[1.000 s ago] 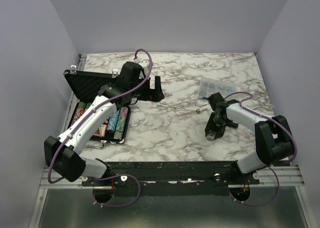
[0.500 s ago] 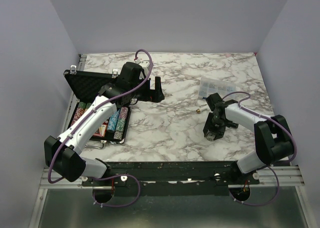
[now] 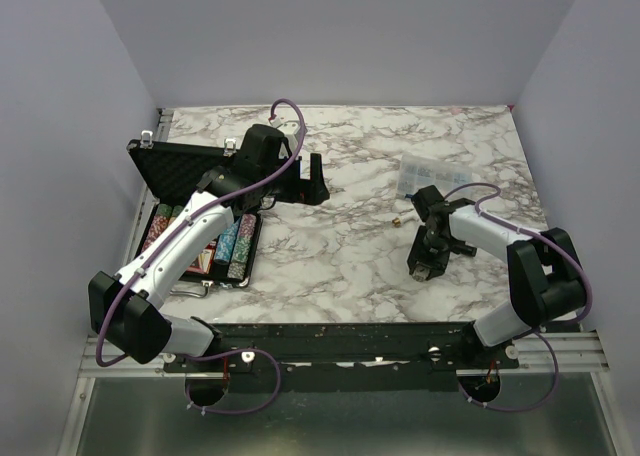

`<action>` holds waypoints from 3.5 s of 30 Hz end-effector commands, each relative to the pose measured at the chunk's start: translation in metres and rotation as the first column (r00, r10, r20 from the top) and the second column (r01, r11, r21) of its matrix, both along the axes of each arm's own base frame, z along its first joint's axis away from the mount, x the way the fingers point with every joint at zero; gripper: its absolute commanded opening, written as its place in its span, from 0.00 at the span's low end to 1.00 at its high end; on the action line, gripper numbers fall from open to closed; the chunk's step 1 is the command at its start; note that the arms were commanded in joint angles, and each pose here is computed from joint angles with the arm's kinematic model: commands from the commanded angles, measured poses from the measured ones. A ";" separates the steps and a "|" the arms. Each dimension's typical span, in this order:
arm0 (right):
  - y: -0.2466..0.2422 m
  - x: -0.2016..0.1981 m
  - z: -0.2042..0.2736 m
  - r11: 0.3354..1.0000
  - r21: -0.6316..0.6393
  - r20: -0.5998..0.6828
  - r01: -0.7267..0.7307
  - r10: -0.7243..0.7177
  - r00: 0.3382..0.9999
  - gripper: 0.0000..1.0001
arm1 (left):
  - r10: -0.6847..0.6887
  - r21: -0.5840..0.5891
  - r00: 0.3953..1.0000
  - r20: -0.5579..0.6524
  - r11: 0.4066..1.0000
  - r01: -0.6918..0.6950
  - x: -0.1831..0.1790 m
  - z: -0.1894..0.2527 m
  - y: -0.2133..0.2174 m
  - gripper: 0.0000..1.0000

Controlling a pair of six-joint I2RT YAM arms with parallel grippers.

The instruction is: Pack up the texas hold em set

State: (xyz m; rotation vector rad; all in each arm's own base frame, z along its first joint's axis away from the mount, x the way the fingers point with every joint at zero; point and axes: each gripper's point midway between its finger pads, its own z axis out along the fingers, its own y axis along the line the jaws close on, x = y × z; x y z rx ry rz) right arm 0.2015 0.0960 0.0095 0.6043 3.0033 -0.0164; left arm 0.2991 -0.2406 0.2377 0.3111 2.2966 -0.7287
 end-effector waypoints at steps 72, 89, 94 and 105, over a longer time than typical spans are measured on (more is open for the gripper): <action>0.079 0.091 0.087 0.932 0.184 -0.031 0.313 -0.313 0.949 0.01 | -0.019 -0.691 0.992 -0.122 0.719 -0.072 -0.016 -0.094 -0.192 0.77; 0.083 0.086 0.086 0.921 0.211 -0.039 0.329 -0.328 0.944 0.01 | 0.006 -0.691 0.979 -0.204 0.707 -0.149 -0.001 -0.110 -0.205 0.48; 0.085 0.085 0.087 0.917 0.221 -0.035 0.331 -0.332 0.943 0.01 | 0.029 -0.684 0.979 -0.200 0.711 -0.161 0.003 -0.110 -0.203 0.42; 0.084 0.095 0.099 0.925 0.282 0.114 0.253 -0.294 0.949 0.87 | 0.119 -0.621 0.964 -0.238 0.744 -0.246 0.003 -0.115 -0.171 0.00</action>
